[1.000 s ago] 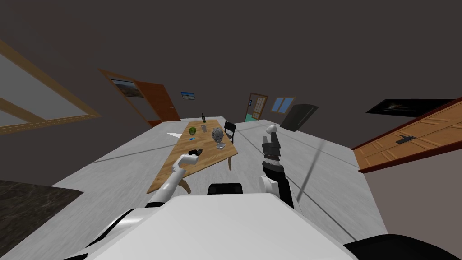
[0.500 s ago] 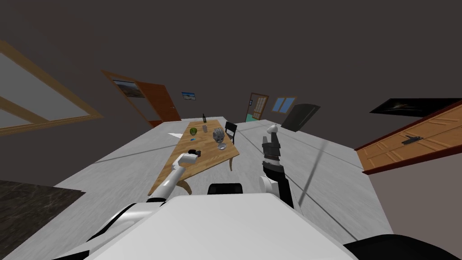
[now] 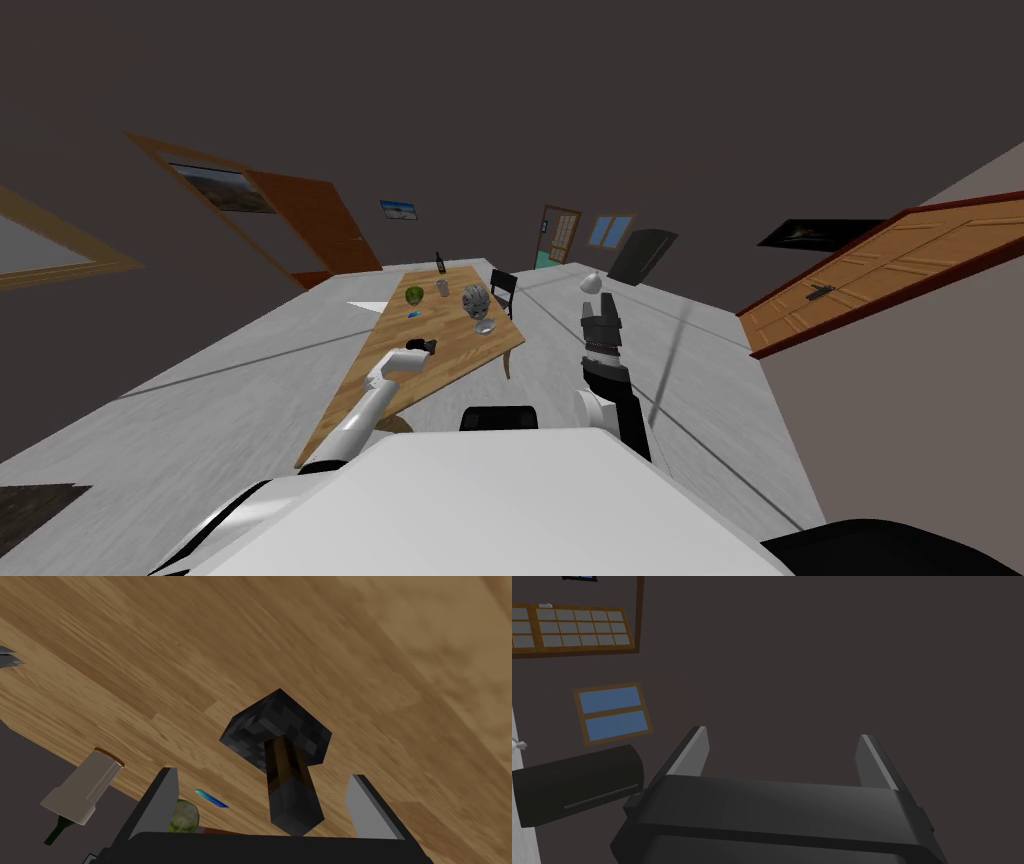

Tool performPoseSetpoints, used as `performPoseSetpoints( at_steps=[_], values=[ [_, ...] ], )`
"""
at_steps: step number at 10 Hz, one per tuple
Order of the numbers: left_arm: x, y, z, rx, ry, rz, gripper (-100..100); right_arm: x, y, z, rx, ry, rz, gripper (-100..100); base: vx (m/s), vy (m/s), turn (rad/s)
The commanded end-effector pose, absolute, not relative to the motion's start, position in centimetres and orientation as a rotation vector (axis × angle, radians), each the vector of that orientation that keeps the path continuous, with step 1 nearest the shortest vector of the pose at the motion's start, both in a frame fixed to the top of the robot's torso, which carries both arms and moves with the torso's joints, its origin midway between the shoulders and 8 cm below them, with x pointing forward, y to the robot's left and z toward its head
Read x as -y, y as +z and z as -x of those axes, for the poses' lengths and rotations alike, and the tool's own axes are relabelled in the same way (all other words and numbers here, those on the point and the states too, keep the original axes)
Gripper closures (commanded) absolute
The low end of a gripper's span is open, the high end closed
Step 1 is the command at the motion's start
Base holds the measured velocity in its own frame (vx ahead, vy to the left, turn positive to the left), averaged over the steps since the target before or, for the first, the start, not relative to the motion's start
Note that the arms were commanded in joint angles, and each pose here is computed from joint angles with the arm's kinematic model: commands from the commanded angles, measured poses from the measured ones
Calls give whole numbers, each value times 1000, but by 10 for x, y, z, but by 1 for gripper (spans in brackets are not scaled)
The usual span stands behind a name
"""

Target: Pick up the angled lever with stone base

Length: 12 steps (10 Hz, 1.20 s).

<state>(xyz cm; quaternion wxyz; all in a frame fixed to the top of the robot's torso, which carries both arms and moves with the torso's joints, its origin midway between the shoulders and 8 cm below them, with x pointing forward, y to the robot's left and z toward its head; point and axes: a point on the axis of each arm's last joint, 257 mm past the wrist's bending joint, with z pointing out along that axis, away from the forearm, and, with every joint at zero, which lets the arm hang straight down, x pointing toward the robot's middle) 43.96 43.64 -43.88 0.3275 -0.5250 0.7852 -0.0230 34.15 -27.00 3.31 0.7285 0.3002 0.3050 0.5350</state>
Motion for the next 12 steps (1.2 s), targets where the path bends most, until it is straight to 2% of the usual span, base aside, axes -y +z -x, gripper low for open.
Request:
performPoseSetpoints(
  at_steps=[1, 2, 3, 7, 8, 9, 12],
  values=[
    [-449, -442, -429, -2036, -50, 1400, -100, 270, 33, -342, -672, 1179, -661, 0, 30, 11, -151],
    [-444, -441, -432, -2044, -53, 1391, -100, 270, 33, -341, -672, 1179, -661, 0, 12, 7, -19],
    [-445, -441, -432, -2041, -54, 1392, 100, 270, 33, -341, -672, 1179, -661, 0, 0, 0, 0],
    [-445, -441, -432, -2042, -53, 1391, 100, 270, 33, -341, -672, 1179, -662, 0, 1, 0, -3],
    [-445, -441, -432, -2042, -53, 1392, 0, 270, 33, -341, -672, 1179, -662, 0, 0, 0, 0],
    [-433, -437, -444, -2061, -66, 1366, 100, 270, 33, -341, -672, 1179, -662, 0, -17, -9, 244],
    [-407, -428, -469, -2100, -90, 1307, 100, 270, 33, -341, -672, 1179, -662, 0, -34, -14, 203]
  ],
)
